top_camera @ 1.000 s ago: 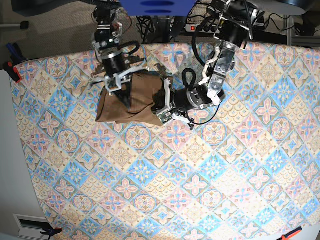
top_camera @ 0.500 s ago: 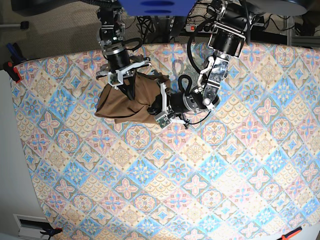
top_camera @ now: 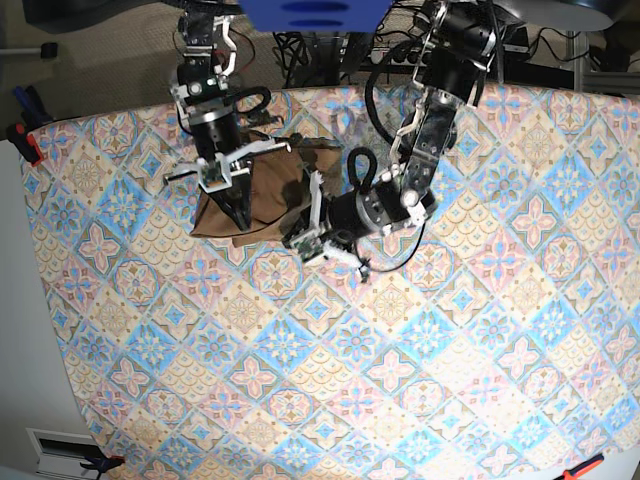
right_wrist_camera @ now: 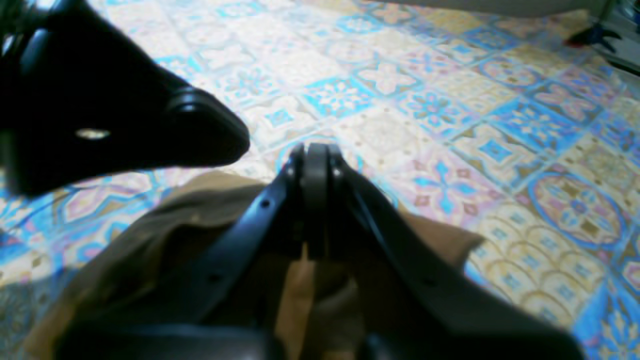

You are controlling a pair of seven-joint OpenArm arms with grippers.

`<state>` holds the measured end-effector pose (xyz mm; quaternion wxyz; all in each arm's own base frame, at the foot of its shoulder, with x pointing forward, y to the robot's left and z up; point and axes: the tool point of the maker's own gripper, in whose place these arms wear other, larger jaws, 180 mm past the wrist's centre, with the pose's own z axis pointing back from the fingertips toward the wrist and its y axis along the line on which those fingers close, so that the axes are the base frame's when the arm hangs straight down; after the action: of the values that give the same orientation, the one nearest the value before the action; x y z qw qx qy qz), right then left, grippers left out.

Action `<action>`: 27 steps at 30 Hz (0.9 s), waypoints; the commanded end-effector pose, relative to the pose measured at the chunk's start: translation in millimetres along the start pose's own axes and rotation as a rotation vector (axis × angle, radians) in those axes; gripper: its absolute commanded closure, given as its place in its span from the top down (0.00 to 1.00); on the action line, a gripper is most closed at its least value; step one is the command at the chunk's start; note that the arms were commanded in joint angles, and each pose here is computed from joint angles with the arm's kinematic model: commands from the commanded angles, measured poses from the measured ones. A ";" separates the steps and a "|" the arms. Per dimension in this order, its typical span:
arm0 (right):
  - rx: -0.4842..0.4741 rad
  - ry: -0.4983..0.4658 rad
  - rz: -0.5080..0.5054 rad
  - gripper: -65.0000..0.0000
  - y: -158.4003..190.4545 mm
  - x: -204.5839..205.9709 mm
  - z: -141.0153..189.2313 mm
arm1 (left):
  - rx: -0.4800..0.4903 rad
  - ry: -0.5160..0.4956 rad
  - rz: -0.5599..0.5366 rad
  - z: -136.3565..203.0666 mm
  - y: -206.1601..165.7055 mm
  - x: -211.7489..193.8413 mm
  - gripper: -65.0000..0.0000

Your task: Layout the t-shirt on the table in an organized manner, then fold the t-shirt properly

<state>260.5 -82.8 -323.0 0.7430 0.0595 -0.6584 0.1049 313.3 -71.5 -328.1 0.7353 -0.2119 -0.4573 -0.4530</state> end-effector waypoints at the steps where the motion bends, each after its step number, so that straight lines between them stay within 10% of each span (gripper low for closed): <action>1: -0.026 -0.061 0.004 0.00 -8.2 17.4 2.0 | 0.015 -0.059 -0.009 -3.0 12.0 21.1 0.00; 13: -0.040 0.101 -0.022 0.00 -3.9 -27.5 48.1 | -0.052 0.102 0.085 -69.5 58.6 3.8 0.00; 27: -0.073 0.226 -0.049 0.00 -10.7 -69.6 73.7 | -0.180 0.278 0.064 -87.4 14.9 -51.2 0.00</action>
<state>179.4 -112.4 -393.5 0.8301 0.0386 -0.5513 0.0747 355.2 -105.6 -417.7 0.7861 -0.2354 -0.3026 -0.4849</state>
